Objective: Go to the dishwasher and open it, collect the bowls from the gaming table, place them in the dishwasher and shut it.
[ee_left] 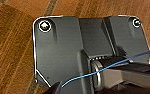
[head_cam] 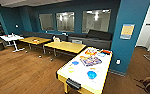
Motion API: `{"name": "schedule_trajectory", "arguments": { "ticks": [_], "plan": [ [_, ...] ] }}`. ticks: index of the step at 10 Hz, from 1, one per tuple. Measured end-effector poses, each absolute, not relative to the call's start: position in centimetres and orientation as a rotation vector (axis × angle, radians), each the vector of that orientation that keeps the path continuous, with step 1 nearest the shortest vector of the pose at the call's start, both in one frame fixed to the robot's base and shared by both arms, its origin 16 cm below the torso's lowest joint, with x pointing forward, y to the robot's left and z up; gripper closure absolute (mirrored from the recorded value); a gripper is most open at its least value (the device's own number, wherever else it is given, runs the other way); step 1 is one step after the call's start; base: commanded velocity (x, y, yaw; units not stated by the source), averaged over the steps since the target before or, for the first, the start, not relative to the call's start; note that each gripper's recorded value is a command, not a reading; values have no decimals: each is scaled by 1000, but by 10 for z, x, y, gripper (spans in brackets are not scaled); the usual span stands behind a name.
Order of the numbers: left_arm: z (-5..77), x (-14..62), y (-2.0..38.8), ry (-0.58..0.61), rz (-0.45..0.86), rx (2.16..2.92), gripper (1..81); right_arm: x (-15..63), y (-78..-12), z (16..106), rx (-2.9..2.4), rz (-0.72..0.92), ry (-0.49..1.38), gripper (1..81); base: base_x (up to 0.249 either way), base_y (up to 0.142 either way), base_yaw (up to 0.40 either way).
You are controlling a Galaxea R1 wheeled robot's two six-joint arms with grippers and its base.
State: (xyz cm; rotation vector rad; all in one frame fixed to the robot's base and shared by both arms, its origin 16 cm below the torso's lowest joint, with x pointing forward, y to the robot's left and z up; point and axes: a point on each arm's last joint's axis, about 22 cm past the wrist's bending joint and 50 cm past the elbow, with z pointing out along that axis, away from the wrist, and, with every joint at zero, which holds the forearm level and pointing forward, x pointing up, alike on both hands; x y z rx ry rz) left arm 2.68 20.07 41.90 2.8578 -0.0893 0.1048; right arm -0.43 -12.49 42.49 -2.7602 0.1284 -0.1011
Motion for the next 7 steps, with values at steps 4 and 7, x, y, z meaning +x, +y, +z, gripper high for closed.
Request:
{"name": "schedule_trajectory", "arguments": {
  "ticks": [4, 7],
  "plan": [
    [419, 30, 200, -89, 110, 2858, 10, 0, -126, 425, -2761, -109, 127, 10, 195, 171, 0],
    [419, 29, 198, -89, 111, 2854, 10, -1, -128, 425, -2763, -108, 127, 10, 195, 166, 0]
  ]
}}
